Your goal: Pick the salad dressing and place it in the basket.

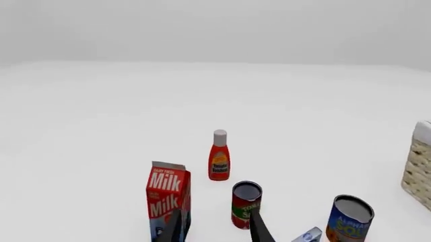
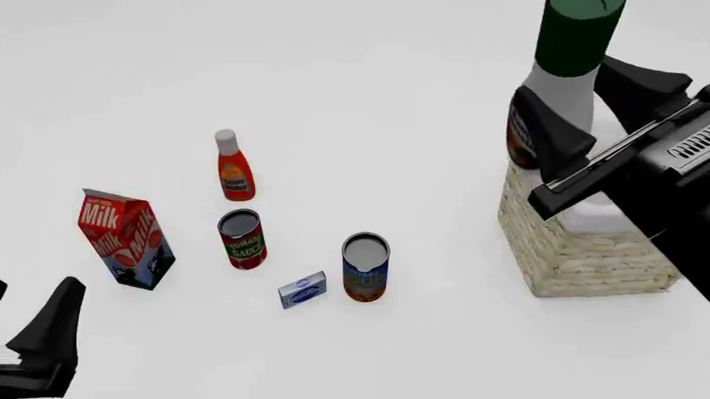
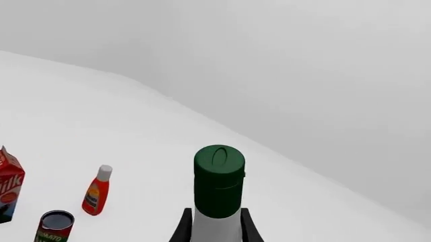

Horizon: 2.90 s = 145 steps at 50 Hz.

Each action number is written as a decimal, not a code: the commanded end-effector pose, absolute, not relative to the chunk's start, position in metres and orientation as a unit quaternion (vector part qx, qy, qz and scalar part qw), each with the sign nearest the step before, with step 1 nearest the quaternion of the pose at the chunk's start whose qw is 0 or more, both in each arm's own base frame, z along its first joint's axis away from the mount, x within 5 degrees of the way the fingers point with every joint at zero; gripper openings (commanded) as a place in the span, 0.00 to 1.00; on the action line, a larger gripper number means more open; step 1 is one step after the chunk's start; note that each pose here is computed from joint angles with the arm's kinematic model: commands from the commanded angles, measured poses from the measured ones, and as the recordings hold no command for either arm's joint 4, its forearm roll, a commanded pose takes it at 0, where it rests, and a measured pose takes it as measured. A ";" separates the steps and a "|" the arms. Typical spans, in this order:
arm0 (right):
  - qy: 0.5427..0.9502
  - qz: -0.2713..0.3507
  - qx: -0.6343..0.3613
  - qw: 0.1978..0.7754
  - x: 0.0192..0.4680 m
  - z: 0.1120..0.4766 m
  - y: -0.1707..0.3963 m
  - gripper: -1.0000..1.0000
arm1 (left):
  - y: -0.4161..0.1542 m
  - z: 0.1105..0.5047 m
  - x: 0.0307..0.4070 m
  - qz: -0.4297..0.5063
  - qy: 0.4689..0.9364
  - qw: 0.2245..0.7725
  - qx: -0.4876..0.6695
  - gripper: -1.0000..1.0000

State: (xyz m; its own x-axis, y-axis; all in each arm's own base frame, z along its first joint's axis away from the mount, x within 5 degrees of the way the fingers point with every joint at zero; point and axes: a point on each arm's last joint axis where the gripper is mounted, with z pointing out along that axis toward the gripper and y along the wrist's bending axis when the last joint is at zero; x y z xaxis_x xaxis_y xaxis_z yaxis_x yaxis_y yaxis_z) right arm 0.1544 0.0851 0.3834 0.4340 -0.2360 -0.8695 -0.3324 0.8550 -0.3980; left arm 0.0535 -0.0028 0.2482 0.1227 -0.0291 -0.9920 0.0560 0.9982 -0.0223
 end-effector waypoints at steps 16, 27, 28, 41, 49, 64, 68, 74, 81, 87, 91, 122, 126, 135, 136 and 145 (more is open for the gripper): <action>0.537 -0.056 -0.157 0.827 0.161 0.421 0.035 0.00 | 0.005 0.217 0.056 0.023 0.659 0.751 -0.036 1.00; 0.553 -0.101 -0.115 0.819 0.177 0.416 0.015 0.00 | 0.006 0.215 0.056 0.026 0.666 0.744 -0.049 1.00; 0.556 -0.105 -0.116 0.816 0.180 0.414 0.014 0.00 | 0.006 0.215 0.056 0.025 0.668 0.742 -0.054 1.00; 0.595 -0.116 -0.058 0.793 0.219 0.403 -0.011 0.00 | 0.006 0.214 0.056 0.011 0.669 0.741 -0.057 1.00; 0.615 -0.119 -0.021 0.779 0.240 0.393 -0.028 0.00 | 0.005 0.215 0.056 0.012 0.668 0.742 -0.051 1.00; 0.647 -0.099 0.031 0.755 0.272 0.369 -0.049 0.00 | 0.005 0.213 0.056 0.007 0.675 0.736 -0.059 1.00; 0.650 -0.098 0.038 0.753 0.277 0.365 -0.053 0.00 | 0.005 0.213 0.056 0.005 0.675 0.735 -0.058 1.00; 0.656 -0.100 0.042 0.747 0.286 0.357 -0.057 0.00 | 0.005 0.212 0.056 -0.003 0.679 0.732 -0.060 1.00; 0.664 -0.103 0.046 0.739 0.297 0.348 -0.063 0.00 | 0.005 0.212 0.056 0.000 0.680 0.732 -0.055 1.00; 0.668 -0.102 0.048 0.735 0.307 0.341 -0.065 0.00 | 0.004 0.212 0.056 -0.001 0.680 0.731 -0.054 1.00; 0.671 -0.101 0.048 0.733 0.312 0.337 -0.066 0.00 | 0.004 0.211 0.056 -0.001 0.681 0.731 -0.054 1.00; 0.703 -0.105 0.028 0.703 0.346 0.310 -0.066 0.00 | 0.004 0.211 0.056 0.000 0.682 0.730 -0.051 1.00; 0.707 -0.106 0.023 0.699 0.350 0.306 -0.065 0.00 | 0.004 0.211 0.056 -0.001 0.682 0.729 -0.052 1.00; 0.713 -0.105 0.020 0.693 0.352 0.302 -0.064 0.00 | 0.004 0.211 0.056 -0.002 0.682 0.729 -0.052 1.00; 0.714 -0.106 0.020 0.692 0.352 0.301 -0.064 0.00 | 0.004 0.211 0.056 -0.002 0.682 0.729 -0.052 1.00; 0.720 -0.111 0.018 0.685 0.353 0.295 -0.066 0.00 | 0.004 0.211 0.056 -0.002 0.683 0.729 -0.055 1.00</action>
State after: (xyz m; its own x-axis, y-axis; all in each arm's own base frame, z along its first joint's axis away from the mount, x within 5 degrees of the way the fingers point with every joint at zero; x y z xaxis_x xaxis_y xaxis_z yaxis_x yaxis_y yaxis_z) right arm 0.3512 -0.0652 0.2967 -0.0556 -0.1320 -0.9897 0.1764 0.9743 -0.1399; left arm 0.0561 0.0042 0.2111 0.0688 -0.0738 -0.9949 -0.0702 0.9944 -0.0787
